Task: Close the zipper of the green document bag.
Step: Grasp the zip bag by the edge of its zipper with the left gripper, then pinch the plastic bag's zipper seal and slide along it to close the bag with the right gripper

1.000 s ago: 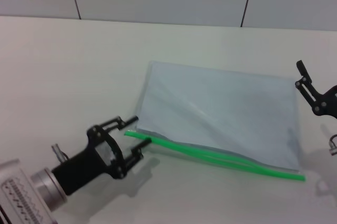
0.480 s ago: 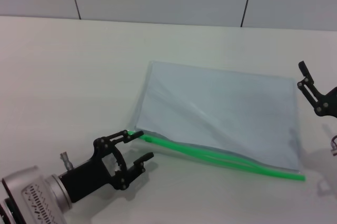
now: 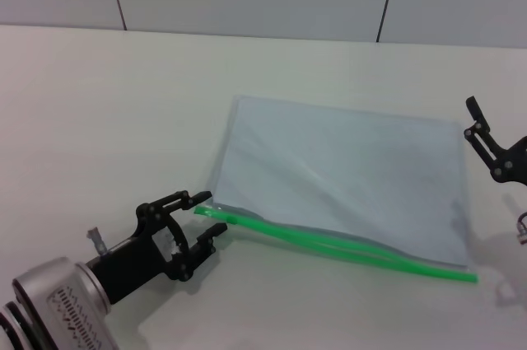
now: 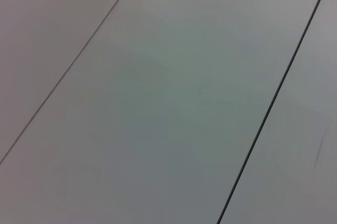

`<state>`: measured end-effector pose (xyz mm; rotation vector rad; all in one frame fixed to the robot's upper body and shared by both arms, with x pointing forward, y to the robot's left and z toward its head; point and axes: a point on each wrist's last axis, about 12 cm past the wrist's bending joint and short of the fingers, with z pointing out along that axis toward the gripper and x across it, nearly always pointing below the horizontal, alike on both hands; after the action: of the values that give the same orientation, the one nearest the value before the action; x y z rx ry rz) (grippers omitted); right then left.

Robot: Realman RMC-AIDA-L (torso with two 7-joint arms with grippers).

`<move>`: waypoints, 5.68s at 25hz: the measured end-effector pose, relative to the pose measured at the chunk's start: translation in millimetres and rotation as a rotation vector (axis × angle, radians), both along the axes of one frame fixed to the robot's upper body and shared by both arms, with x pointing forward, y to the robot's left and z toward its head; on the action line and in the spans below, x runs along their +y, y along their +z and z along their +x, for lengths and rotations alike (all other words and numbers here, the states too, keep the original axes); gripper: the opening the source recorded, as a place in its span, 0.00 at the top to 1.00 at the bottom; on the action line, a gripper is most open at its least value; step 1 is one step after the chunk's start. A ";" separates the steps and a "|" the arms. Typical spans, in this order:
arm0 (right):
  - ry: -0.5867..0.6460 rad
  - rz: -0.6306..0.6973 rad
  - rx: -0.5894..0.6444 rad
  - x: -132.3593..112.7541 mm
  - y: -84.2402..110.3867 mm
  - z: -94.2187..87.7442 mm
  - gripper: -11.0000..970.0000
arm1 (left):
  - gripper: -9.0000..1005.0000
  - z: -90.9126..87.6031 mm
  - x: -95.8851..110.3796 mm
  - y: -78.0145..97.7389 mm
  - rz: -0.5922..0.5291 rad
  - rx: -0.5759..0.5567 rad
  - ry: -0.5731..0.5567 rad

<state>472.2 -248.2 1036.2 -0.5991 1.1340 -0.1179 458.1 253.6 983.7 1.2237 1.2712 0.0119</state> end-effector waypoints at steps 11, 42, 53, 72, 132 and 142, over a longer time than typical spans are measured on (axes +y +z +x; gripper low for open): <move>0.006 0.000 0.000 1.2 0.0 -0.1 0.22 | 0.53 7.7 -1.8 3.2 0.058 -0.076 0.006; 0.054 0.005 -0.023 12.6 6.2 8.3 0.24 | 0.54 50.7 -18.2 11.1 0.325 -0.236 -0.069; 0.076 -0.002 -0.021 16.9 6.8 11.2 0.25 | 0.64 52.4 -22.4 12.3 0.366 -0.280 -0.102; 0.340 -0.098 0.001 55.7 5.2 14.3 0.26 | 0.93 56.5 -26.9 16.2 0.378 -0.323 -0.102; 0.503 -0.707 -0.022 117.2 -25.6 19.7 0.64 | 0.94 48.2 -50.8 21.7 0.315 -0.371 -0.156; 0.497 -0.750 -0.055 117.8 -26.6 18.4 0.79 | 0.94 47.6 -51.3 21.2 0.317 -0.369 -0.161</move>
<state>490.6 -130.4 1009.5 -1.5174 0.8363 -0.1282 505.7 202.3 1004.9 1.5114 0.8662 0.3190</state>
